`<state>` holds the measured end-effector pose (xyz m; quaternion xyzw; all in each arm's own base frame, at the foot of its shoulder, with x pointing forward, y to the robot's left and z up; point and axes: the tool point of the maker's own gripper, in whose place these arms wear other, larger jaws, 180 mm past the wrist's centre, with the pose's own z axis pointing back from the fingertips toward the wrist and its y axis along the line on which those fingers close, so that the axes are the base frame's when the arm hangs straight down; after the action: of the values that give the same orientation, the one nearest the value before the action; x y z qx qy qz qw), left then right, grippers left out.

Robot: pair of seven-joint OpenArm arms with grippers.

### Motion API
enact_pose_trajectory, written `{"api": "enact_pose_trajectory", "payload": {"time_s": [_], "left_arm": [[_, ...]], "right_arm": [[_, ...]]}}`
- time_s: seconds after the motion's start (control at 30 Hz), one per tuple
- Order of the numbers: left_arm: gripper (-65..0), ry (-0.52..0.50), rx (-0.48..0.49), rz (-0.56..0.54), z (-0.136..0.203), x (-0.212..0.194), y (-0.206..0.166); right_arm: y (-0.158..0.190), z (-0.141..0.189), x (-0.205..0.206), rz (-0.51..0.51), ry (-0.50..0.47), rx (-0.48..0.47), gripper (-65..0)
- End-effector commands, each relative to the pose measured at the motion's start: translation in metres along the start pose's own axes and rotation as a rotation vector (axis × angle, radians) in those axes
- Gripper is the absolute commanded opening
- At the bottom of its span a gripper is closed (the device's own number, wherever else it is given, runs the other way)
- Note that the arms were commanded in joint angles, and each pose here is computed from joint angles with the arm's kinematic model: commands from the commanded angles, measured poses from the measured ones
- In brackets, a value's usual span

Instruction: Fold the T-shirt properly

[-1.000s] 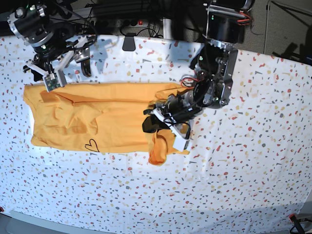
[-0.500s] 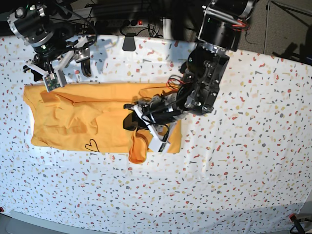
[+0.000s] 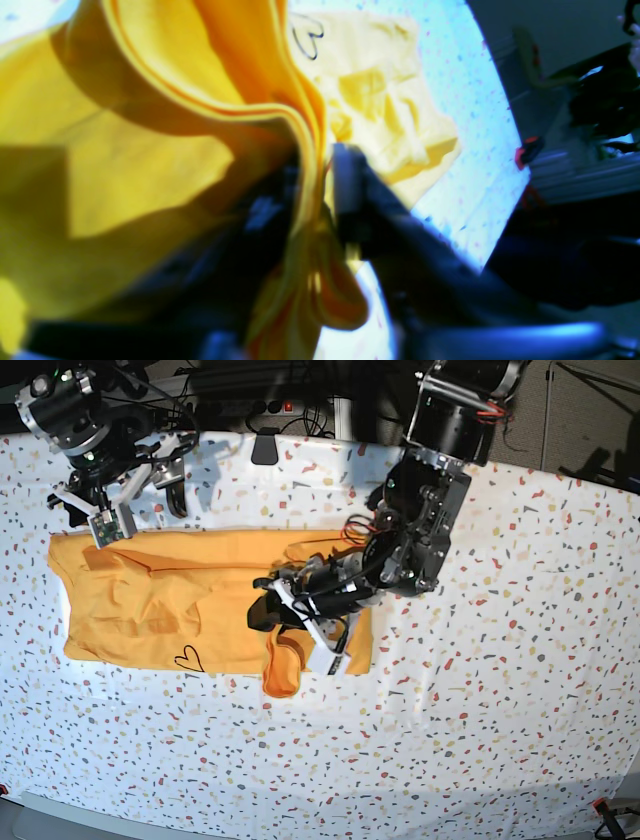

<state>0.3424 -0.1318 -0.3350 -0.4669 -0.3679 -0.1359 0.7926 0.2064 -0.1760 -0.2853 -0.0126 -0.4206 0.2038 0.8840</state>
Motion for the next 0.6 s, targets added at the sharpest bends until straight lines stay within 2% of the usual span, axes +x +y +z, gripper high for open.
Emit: {"api": "enact_pose_trajectory", "payload": {"time_s": [0.0, 0.07, 0.23, 0.37, 0.5, 0.57], "left_arm": [[-46.5, -0.067, -0.039, -0.017, -0.002, 0.024, -0.012], [-43.1, -0.085, -0.049, -0.004, -0.002, 0.027, -0.014], [-42.7, -0.116, -0.111, -0.004, -0.001, 0.033, -0.025], [-42.8, -0.126, -0.111, -0.008, 0.000, 0.035, -0.025], [-42.8, -0.065, -0.029, -0.131, -0.003, 0.030, -0.011], [-42.8, -0.019, 0.031, -0.216, -0.003, 0.028, 0.000]], "right_arm": [[0.001, 0.004, 0.011, 0.023, -0.040, 0.007, -22.2], [0.001, 0.004, 0.011, 0.023, -0.040, 0.006, -22.2], [0.001, 0.004, 0.011, 0.023, -0.040, 0.006, -22.2], [0.001, 0.004, 0.011, 0.023, -0.040, 0.006, -22.2], [-0.005, 0.003, 0.015, 0.021, -0.053, -0.019, -22.2], [-0.025, 0.002, 0.022, 0.012, -0.063, -0.117, -22.2]]}}
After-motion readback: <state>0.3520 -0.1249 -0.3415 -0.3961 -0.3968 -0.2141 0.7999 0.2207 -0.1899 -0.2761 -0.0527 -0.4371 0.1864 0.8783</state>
